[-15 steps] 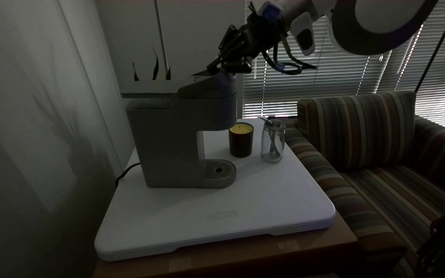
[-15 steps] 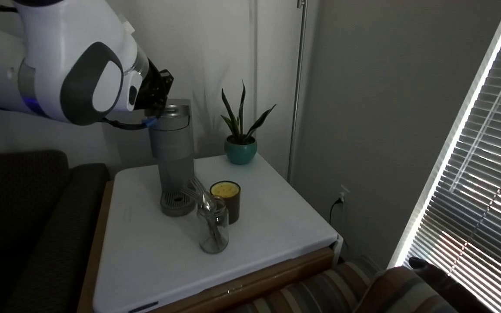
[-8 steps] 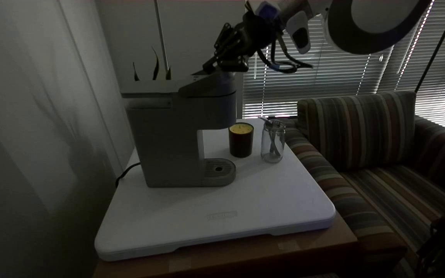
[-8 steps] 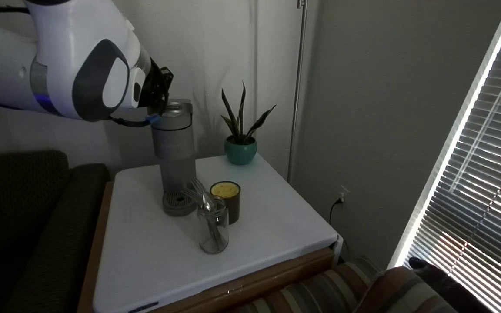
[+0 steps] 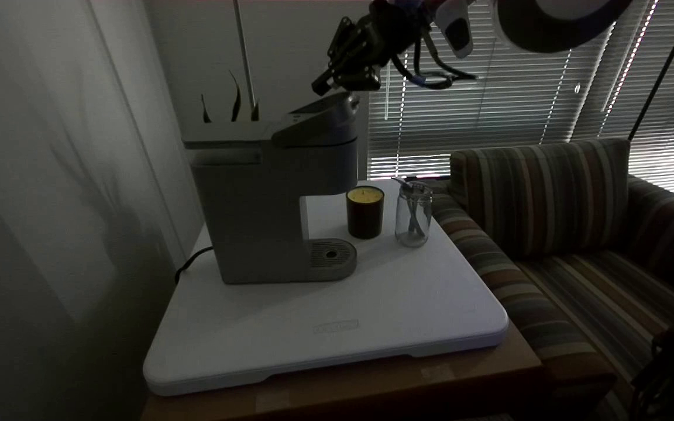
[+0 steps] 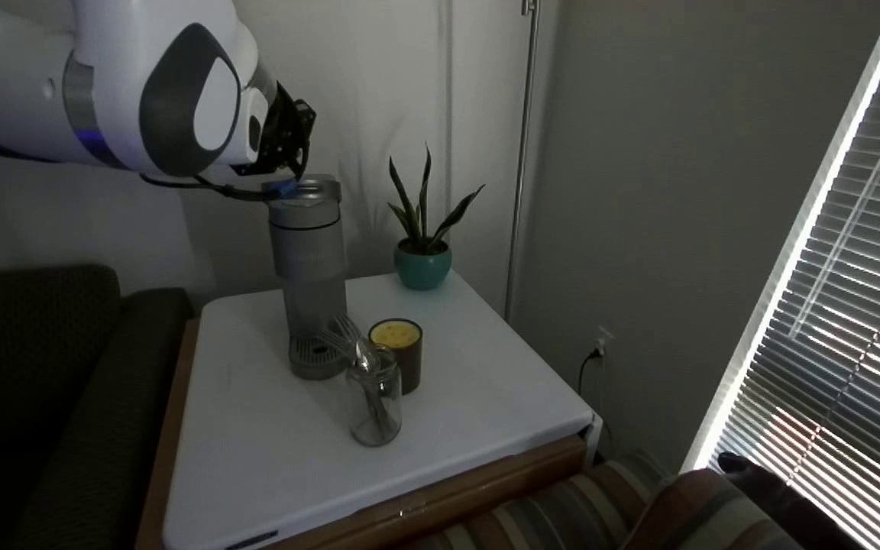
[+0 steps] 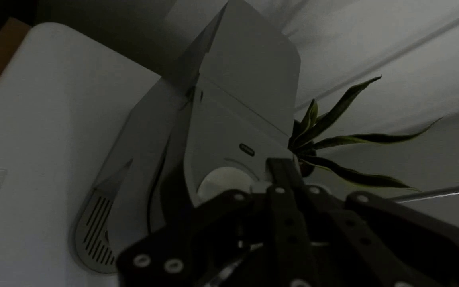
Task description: Close the coffeemaker then open it
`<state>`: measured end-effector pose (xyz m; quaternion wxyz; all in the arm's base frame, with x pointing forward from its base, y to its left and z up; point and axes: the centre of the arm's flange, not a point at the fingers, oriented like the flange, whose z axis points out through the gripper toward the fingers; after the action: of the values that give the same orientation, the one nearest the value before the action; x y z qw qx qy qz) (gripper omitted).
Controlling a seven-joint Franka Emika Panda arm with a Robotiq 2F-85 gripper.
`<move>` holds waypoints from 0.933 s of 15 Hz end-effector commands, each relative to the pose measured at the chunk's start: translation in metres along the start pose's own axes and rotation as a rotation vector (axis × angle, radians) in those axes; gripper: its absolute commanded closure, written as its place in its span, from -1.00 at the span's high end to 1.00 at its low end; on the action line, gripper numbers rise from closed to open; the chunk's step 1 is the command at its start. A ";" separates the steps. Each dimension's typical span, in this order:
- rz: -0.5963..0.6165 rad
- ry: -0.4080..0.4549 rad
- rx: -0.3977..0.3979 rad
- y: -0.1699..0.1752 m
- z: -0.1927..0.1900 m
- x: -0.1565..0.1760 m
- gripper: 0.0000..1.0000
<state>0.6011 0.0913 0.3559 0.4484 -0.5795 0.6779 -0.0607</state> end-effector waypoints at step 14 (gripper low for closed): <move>-0.069 0.188 -0.054 -0.017 -0.043 0.008 -1.00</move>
<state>0.5997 0.0693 0.3873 0.3835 -0.6050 0.6893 -0.1088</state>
